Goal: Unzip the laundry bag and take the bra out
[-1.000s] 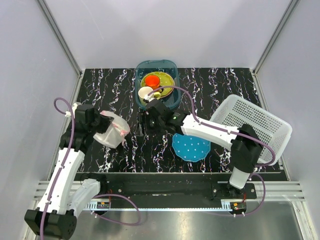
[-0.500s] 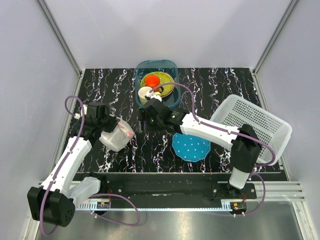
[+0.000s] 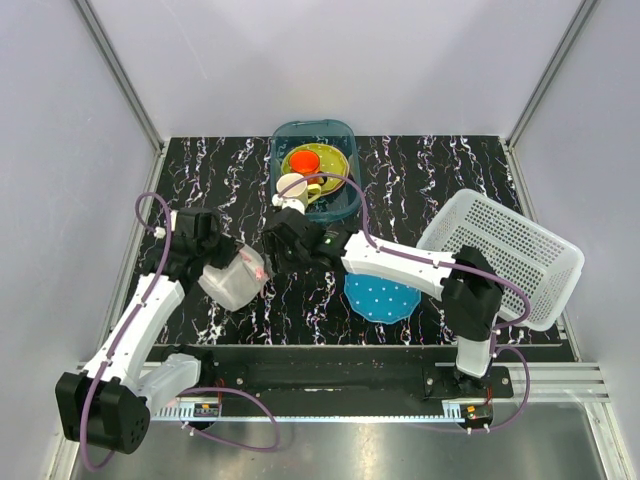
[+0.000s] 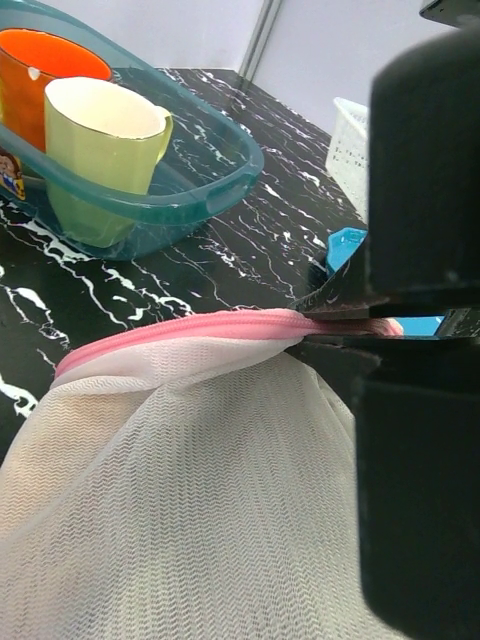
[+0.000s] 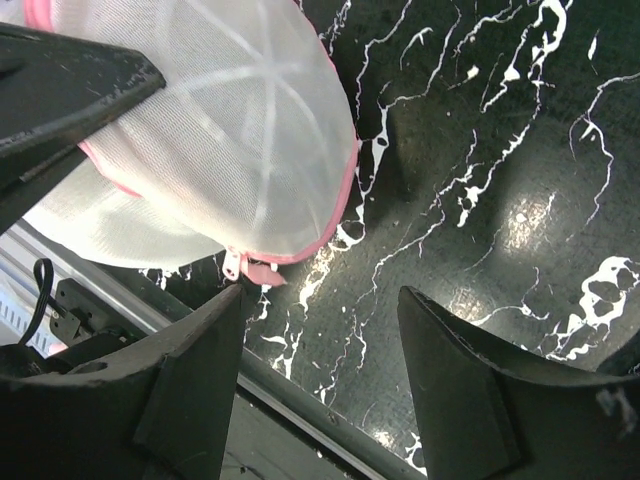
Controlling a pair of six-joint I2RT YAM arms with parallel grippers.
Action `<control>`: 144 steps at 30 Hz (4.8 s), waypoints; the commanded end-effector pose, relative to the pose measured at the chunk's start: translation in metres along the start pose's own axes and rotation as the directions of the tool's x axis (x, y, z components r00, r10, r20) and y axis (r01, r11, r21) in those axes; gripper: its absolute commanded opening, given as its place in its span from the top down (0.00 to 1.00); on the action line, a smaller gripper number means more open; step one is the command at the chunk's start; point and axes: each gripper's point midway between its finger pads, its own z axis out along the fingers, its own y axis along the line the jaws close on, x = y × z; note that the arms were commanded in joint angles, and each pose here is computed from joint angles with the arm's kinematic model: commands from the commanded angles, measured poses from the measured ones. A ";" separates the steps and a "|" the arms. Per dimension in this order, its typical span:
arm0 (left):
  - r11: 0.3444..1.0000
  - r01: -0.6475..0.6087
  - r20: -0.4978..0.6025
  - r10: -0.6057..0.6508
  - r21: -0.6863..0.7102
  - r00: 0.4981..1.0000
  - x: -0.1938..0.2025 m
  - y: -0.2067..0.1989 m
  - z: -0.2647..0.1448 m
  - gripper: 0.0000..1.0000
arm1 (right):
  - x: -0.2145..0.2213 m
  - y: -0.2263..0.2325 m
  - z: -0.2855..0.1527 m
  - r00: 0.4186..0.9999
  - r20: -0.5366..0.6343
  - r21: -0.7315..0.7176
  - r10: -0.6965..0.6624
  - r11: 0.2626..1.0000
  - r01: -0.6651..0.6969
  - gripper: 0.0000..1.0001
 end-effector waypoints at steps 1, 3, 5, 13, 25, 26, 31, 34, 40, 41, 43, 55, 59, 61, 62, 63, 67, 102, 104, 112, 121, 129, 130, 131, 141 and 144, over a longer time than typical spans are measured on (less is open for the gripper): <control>0.991 -0.041 -0.046 0.047 0.125 0.998 0.004 -0.035 -0.016 1.00 | -0.014 0.012 0.001 0.996 0.085 -0.038 -0.026 0.999 0.030 0.30; 0.988 -0.047 -0.072 0.058 0.147 0.996 0.008 -0.041 -0.020 1.00 | -0.015 0.014 0.001 0.994 0.107 -0.054 -0.028 0.998 0.034 0.30; 0.983 -0.042 -0.124 0.064 0.178 0.990 0.015 -0.050 -0.025 1.00 | -0.015 0.018 0.000 0.993 0.116 -0.059 -0.032 0.997 0.039 0.30; 0.983 -0.028 -0.130 0.052 0.180 0.990 0.015 -0.054 -0.028 1.00 | -0.013 0.022 0.003 0.987 0.153 -0.027 -0.048 0.998 0.053 0.29; 0.991 0.013 -0.147 0.006 0.131 0.989 0.021 -0.036 -0.022 1.00 | -0.023 -0.012 0.023 0.964 0.223 0.145 -0.148 0.982 0.117 0.57; 0.992 0.013 -0.154 0.006 0.124 0.988 0.022 -0.034 -0.021 1.00 | -0.025 -0.012 0.023 0.959 0.230 0.137 -0.166 0.981 0.137 0.62; 0.994 -0.008 -0.203 0.030 0.108 0.979 0.033 -0.022 -0.018 1.00 | -0.024 -0.005 0.020 0.895 0.272 0.072 -0.355 0.934 0.349 0.94; 0.988 -0.061 -0.233 0.093 0.139 0.968 0.039 -0.017 -0.021 0.98 | -0.022 -0.009 0.014 0.851 0.277 0.075 -0.446 0.893 0.443 1.00; 0.968 -0.108 -0.319 0.178 0.226 0.931 0.040 -0.010 -0.034 0.21 | -0.022 -0.019 0.004 0.777 0.275 0.112 -0.566 0.822 0.559 1.00; 0.969 -0.106 -0.320 0.177 0.225 0.931 0.036 -0.009 -0.035 0.11 | -0.025 -0.023 0.000 0.747 0.278 0.140 -0.604 0.795 0.591 1.00; 0.963 -0.130 -0.332 0.206 0.237 0.921 0.036 -0.011 -0.039 0.01 | -0.028 -0.023 -0.005 0.730 0.284 0.149 -0.622 0.781 0.607 1.00; 0.956 -0.115 -0.403 0.222 0.271 0.888 0.035 -0.027 -0.021 0.45 | -0.051 -0.024 -0.029 0.661 0.364 0.218 -0.656 0.750 0.624 1.00; 0.959 -0.111 -0.396 0.211 0.261 0.894 0.033 -0.027 -0.016 1.00 | -0.059 -0.040 -0.031 0.701 0.328 0.272 -0.633 0.774 0.571 0.91; 0.958 -0.107 -0.381 0.206 0.265 0.901 0.031 -0.028 -0.017 1.00 | -0.062 -0.042 -0.042 0.772 0.335 0.198 -0.540 0.842 0.502 0.71; 0.957 -0.106 -0.370 0.205 0.269 0.906 0.030 -0.029 -0.018 1.00 | -0.073 -0.057 -0.046 0.809 0.347 0.180 -0.474 0.880 0.439 0.57; 0.959 -0.105 -0.359 0.198 0.264 0.912 0.028 -0.028 -0.016 1.00 | -0.078 -0.061 -0.052 0.837 0.356 0.142 -0.415 0.910 0.390 0.49; 0.958 -0.093 -0.340 0.186 0.273 0.922 0.027 -0.027 -0.016 1.00 | -0.087 -0.067 -0.084 0.932 0.360 -0.091 -0.035 0.993 0.072 0.45; 0.939 -0.105 -0.315 0.213 0.327 0.925 0.027 -0.033 -0.019 1.00 | 0.025 -0.008 0.008 0.994 0.005 -0.502 0.114 0.860 -0.096 0.47; 0.930 -0.117 -0.334 0.240 0.348 0.911 0.030 -0.036 -0.019 1.00 | 0.030 -0.013 0.009 0.994 0.008 -0.515 0.111 0.852 -0.091 0.46; 0.854 -0.203 -0.415 0.424 0.480 0.805 0.040 -0.053 -0.019 1.00 | 0.029 -0.006 -0.018 0.985 0.154 -0.668 0.075 0.743 0.048 0.40; 0.827 -0.239 -0.417 0.479 0.509 0.772 0.038 -0.060 -0.020 1.00 | 0.027 -0.022 -0.018 0.968 0.186 -0.683 0.169 0.731 0.004 0.42; 0.823 -0.245 -0.411 0.486 0.513 0.772 0.039 -0.059 -0.021 1.00 | 0.015 -0.014 -0.010 0.968 0.193 -0.692 0.159 0.722 0.020 0.44; 0.824 -0.242 -0.413 0.484 0.513 0.771 0.039 -0.059 -0.021 1.00 | 0.015 -0.013 -0.009 0.969 0.190 -0.694 0.158 0.720 0.019 0.44; 0.823 -0.243 -0.411 0.485 0.513 0.772 0.039 -0.059 -0.021 1.00 | 0.013 -0.011 -0.008 0.969 0.189 -0.697 0.159 0.717 0.018 0.44; 0.823 -0.239 -0.411 0.482 0.515 0.774 0.038 -0.061 -0.022 1.00 | 0.007 -0.020 0.004 0.957 0.149 -0.722 0.249 0.688 -0.067 0.46; 0.822 -0.239 -0.411 0.484 0.518 0.773 0.038 -0.062 -0.023 1.00 | 0.007 -0.030 0.006 0.948 0.155 -0.705 0.277 0.703 -0.090 0.42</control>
